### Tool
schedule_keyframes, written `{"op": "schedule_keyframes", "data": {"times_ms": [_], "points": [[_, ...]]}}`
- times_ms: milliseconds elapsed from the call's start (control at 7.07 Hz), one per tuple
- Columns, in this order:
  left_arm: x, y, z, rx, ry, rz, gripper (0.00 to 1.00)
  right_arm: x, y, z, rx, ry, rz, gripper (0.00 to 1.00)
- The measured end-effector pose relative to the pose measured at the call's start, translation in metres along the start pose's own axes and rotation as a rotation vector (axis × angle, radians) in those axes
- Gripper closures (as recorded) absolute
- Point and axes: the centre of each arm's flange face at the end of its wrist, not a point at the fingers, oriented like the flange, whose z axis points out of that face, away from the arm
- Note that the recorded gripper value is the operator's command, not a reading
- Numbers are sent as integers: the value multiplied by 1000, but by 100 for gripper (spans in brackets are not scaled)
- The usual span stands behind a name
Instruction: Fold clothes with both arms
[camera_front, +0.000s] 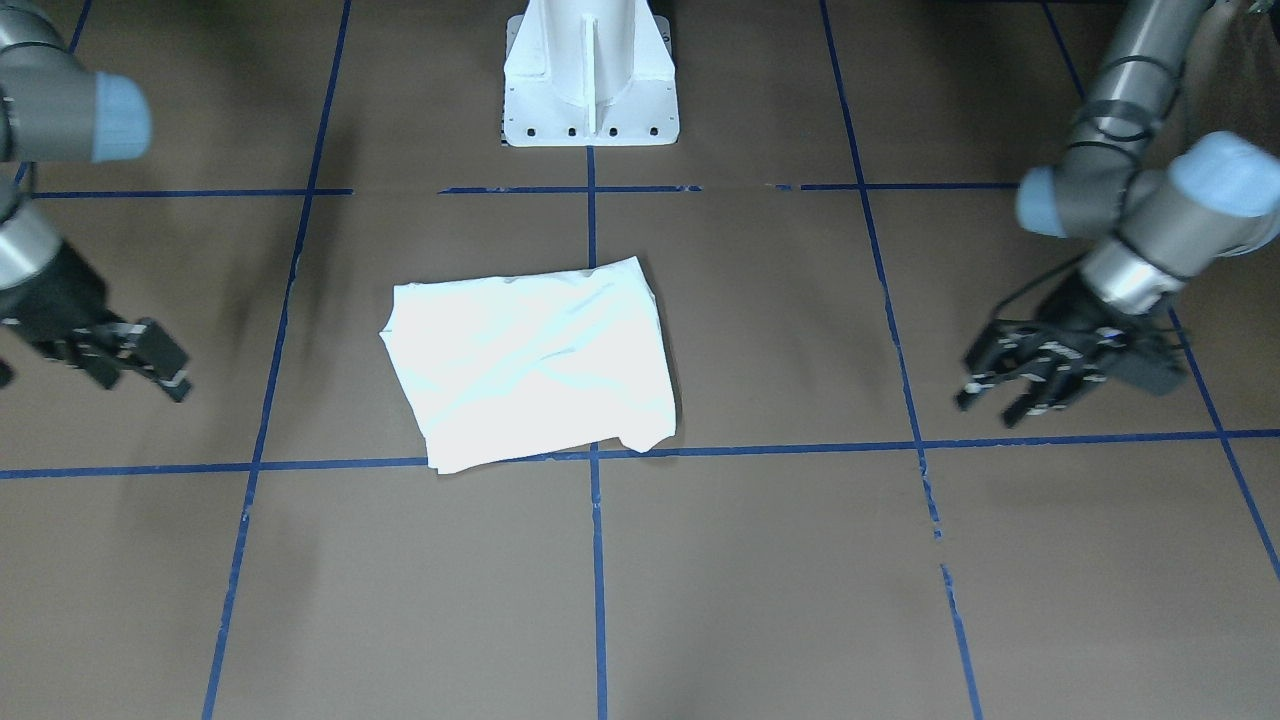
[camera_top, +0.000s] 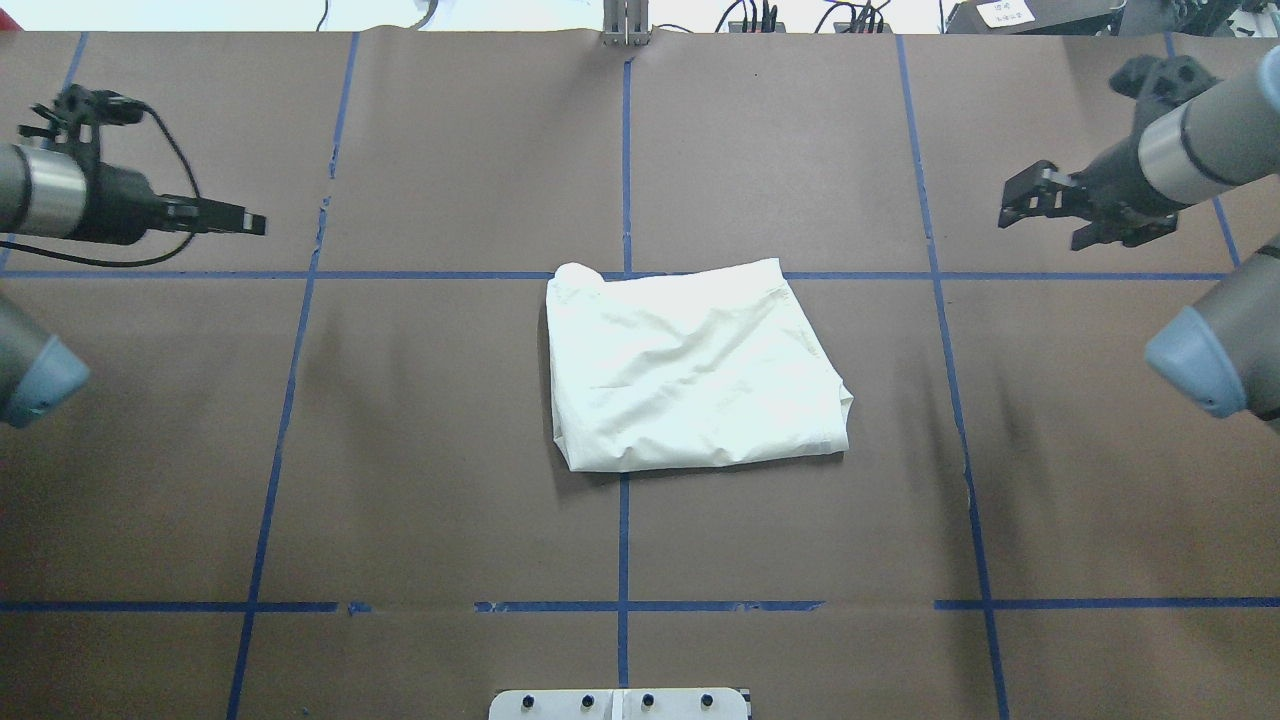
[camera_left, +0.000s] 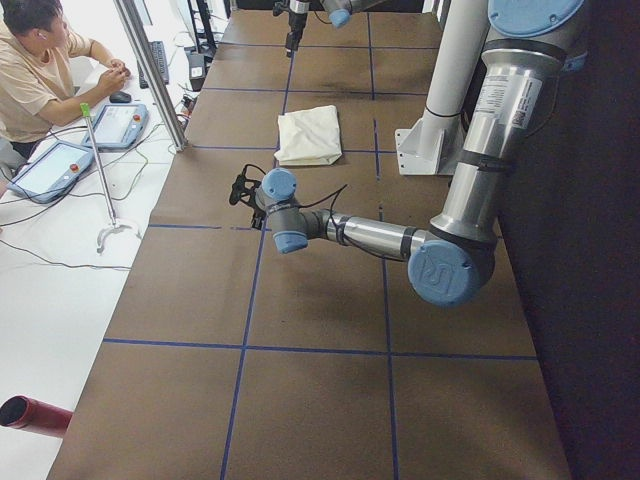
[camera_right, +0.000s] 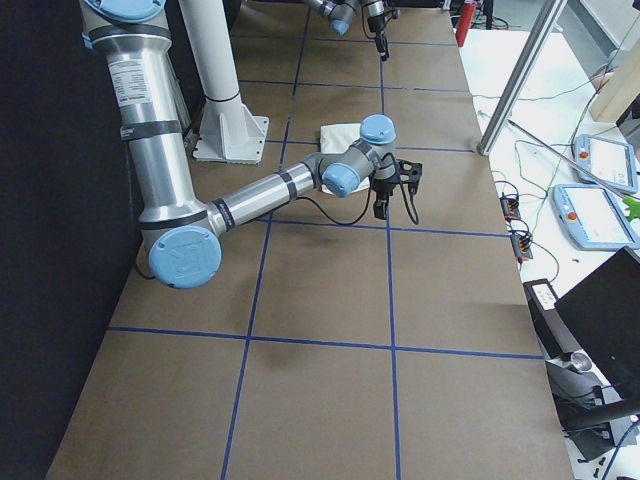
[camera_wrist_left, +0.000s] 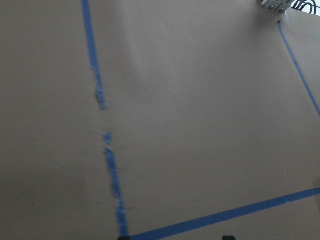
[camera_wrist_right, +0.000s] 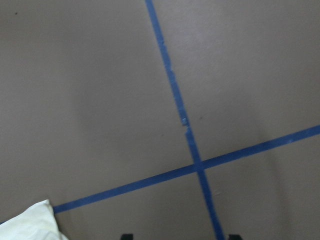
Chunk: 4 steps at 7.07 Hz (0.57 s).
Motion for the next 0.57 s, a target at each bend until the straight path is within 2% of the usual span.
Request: {"op": "schedule_keyframes", "data": {"times_ms": [283, 424, 566], "points": [[-110, -15, -90, 13, -173, 194, 31, 105, -41, -51, -8, 38, -121, 0], [-156, -28, -139, -7, -277, 256, 31, 152, -56, -78, -24, 71, -187, 0], [-188, -42, -186, -62, -363, 282, 21, 190, -63, -98, -55, 98, -242, 0]]}}
